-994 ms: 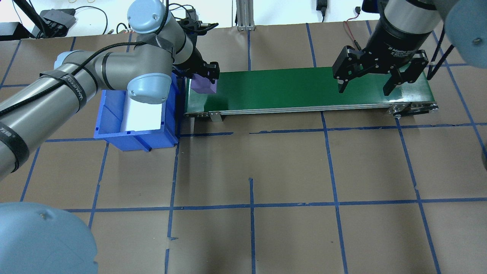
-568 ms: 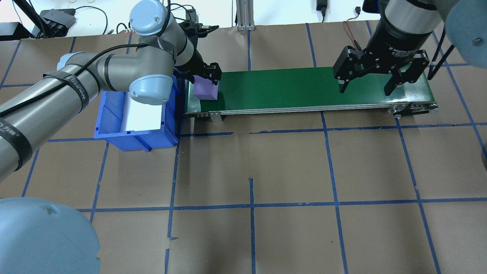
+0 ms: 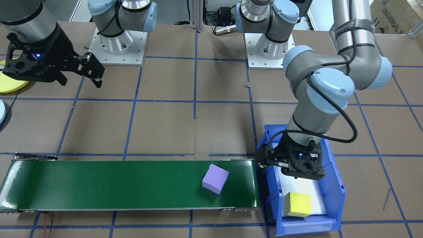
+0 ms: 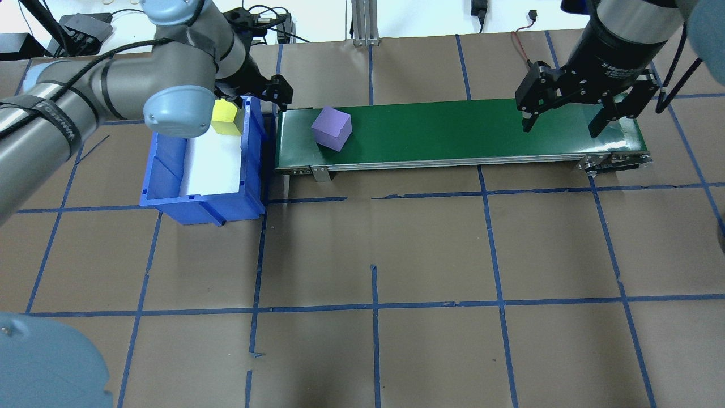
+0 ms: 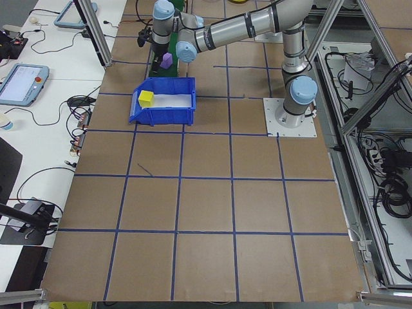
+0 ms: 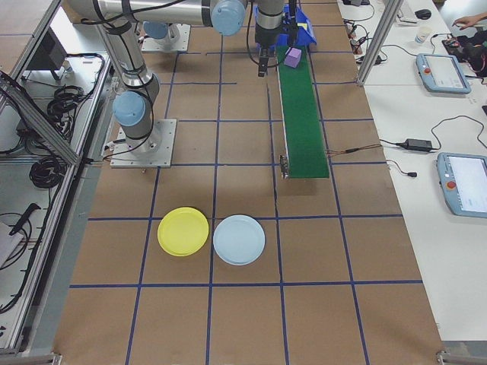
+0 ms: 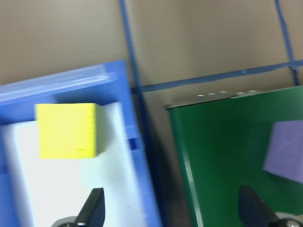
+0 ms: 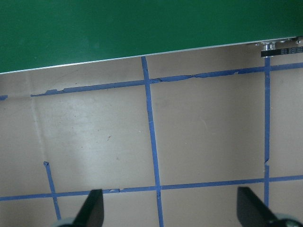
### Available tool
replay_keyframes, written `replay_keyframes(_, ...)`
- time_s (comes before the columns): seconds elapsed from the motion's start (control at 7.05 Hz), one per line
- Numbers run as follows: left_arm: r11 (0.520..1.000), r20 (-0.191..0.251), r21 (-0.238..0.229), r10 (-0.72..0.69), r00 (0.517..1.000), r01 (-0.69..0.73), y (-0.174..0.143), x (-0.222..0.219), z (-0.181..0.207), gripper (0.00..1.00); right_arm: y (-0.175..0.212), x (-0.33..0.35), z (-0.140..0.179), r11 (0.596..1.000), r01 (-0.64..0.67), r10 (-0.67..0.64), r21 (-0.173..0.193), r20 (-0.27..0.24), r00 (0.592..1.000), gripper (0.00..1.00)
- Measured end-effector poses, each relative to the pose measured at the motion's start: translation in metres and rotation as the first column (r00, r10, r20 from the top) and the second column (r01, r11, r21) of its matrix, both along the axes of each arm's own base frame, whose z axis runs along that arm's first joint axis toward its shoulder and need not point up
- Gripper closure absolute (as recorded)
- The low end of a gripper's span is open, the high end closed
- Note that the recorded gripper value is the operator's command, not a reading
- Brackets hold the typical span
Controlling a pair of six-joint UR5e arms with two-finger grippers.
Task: Move block left to right into plate
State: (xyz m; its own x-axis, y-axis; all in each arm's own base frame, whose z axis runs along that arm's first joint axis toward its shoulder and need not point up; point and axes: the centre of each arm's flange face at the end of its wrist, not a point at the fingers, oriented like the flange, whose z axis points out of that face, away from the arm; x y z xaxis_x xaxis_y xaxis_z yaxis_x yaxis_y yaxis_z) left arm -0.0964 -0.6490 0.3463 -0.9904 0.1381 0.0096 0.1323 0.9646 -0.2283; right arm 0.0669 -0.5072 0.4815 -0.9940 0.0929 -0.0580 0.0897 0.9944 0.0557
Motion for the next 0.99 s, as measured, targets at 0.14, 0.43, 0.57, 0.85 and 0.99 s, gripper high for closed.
replay_keyframes(0.14,1.0,0.005,0.007,0.028,1.0,-0.028,-0.005,0.03,-0.003,0.0,-0.013,-0.022,-0.011,1.0,-0.005,0.005,0.004,0.002,1.0,0.0)
replay_keyframes(0.43,0.997,0.004,0.028,0.077,0.997,-0.077,-0.016,0.065,-0.024,0.0,-0.053,-0.068,-0.048,0.999,-0.042,0.042,-0.027,0.002,0.999,0.0)
replay_keyframes(0.57,0.995,-0.003,0.034,0.098,0.995,-0.098,-0.023,0.07,-0.042,0.0,-0.074,-0.086,-0.072,0.994,-0.09,0.09,-0.056,-0.005,0.996,0.0)
replay_keyframes(0.85,0.98,-0.037,0.045,0.197,0.98,-0.196,-0.032,0.071,-0.064,0.0,-0.095,-0.109,-0.104,0.988,-0.136,0.136,-0.073,-0.009,0.991,0.0)
replay_keyframes(0.99,0.974,-0.062,0.051,0.222,0.973,-0.219,-0.034,0.07,-0.068,0.0,-0.097,-0.112,-0.111,0.987,-0.141,0.14,-0.073,-0.01,0.99,0.0)
